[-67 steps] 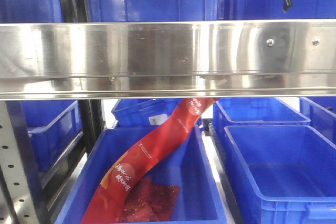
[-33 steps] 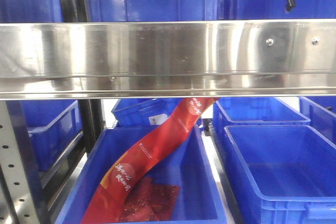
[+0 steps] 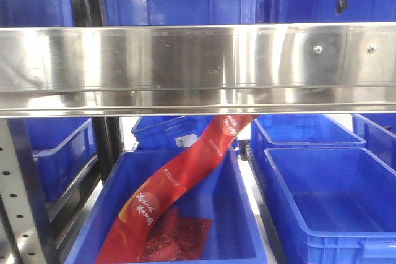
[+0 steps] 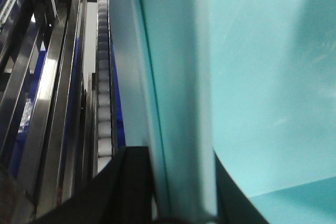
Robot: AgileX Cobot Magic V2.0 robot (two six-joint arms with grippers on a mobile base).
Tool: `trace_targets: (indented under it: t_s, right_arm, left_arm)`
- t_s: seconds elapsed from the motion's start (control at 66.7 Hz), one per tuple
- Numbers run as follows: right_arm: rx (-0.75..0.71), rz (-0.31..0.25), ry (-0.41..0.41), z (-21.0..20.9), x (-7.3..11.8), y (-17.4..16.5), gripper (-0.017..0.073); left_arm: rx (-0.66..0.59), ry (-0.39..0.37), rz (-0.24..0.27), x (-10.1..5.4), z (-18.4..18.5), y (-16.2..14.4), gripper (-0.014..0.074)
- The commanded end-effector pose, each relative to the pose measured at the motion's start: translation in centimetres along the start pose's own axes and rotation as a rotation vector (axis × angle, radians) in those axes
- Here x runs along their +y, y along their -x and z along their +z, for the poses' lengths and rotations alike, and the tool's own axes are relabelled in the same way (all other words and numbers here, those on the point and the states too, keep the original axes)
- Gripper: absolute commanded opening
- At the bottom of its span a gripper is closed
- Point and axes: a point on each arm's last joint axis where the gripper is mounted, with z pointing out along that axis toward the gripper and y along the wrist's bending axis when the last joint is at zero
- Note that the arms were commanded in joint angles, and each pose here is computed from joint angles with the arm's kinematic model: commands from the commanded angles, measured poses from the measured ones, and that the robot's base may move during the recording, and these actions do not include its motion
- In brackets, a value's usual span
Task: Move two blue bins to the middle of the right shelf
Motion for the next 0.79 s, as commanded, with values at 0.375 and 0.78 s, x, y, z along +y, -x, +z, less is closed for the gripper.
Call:
trace_targets:
  t_s: [0.375, 0.78]
  right_arm:
    - [0.200, 0.144, -0.082, 4.8, -0.7, -2.7, -0.0167]
    - [0.331, 0.173, -0.107, 10.0, -1.1, -6.1, -0.0167]
  left_arm:
    - [0.243, -0.055, -0.033, -1.1, 9.4, -4.5, -0.0111]
    - [0.327, 0.025, 0.007, -0.1, 13.5, -6.8, -0.0111]
